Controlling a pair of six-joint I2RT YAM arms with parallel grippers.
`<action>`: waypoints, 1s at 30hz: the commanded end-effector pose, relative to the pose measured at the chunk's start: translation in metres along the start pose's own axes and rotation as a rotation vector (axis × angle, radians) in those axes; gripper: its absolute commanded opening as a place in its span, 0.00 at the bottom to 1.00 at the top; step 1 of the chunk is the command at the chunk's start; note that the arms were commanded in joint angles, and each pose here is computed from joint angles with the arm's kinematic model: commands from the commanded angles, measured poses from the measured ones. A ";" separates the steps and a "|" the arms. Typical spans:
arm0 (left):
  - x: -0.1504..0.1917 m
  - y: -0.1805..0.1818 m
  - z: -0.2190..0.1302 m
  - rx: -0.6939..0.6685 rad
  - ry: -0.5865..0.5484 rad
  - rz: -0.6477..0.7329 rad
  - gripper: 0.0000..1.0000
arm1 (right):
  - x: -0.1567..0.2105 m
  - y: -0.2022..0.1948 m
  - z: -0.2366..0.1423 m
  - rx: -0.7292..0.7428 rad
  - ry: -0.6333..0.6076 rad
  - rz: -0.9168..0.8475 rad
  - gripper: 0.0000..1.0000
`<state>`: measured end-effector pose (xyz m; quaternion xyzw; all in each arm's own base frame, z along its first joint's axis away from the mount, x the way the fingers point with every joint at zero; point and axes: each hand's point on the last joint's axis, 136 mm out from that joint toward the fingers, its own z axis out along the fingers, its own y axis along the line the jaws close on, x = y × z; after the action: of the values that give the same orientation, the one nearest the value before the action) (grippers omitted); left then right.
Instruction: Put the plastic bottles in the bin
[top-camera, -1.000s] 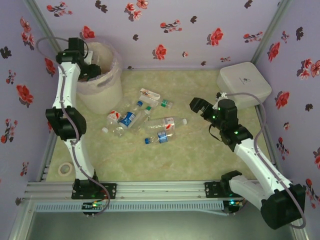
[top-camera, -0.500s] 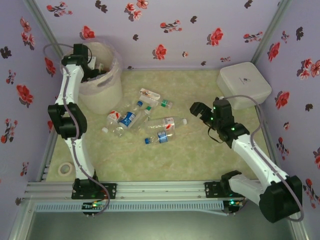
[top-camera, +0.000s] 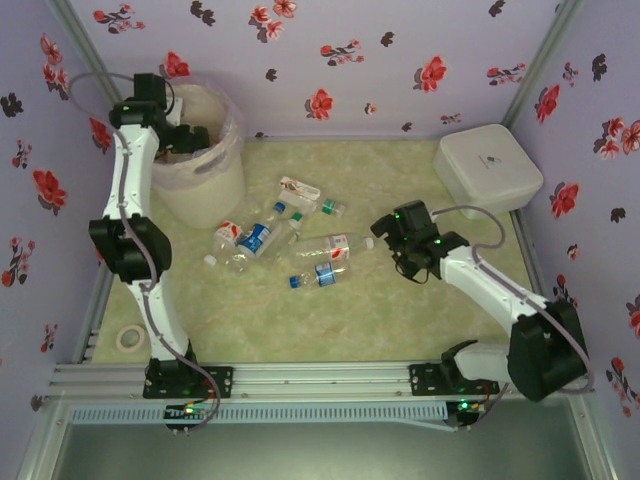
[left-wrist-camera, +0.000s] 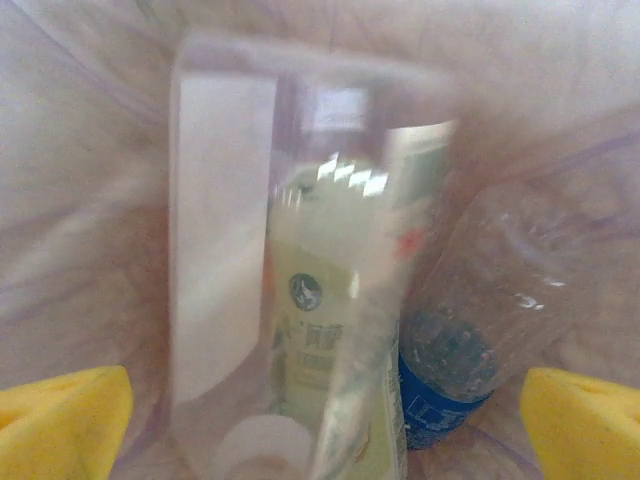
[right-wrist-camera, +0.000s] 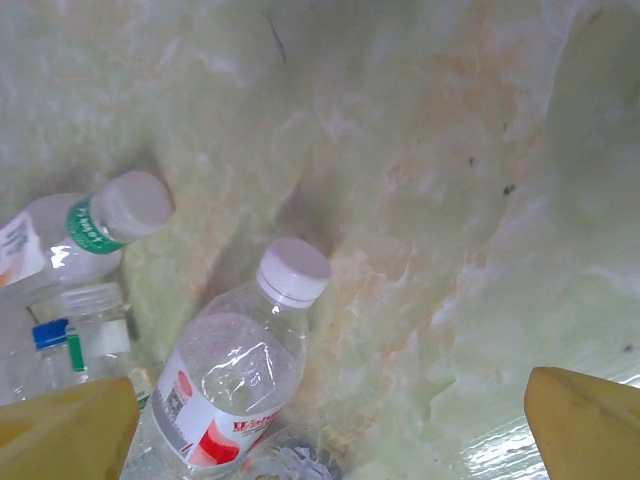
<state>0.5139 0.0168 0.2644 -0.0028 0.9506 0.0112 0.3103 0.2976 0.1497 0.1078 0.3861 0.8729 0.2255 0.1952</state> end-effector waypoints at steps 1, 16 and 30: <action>-0.023 0.015 -0.069 -0.052 -0.137 -0.027 1.00 | 0.004 0.013 0.009 0.002 -0.020 0.098 0.99; 0.026 -0.068 -0.212 0.220 -0.411 0.040 1.00 | 0.030 0.049 0.081 0.012 0.003 0.212 0.98; 0.131 -0.157 -0.185 0.433 -0.277 0.173 1.00 | 0.034 0.035 0.108 0.069 -0.028 0.231 0.74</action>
<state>0.2976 -0.1386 0.3372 0.1585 0.8794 -0.1485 0.4237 0.3515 0.2287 0.0378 0.4792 0.8355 0.2216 0.1525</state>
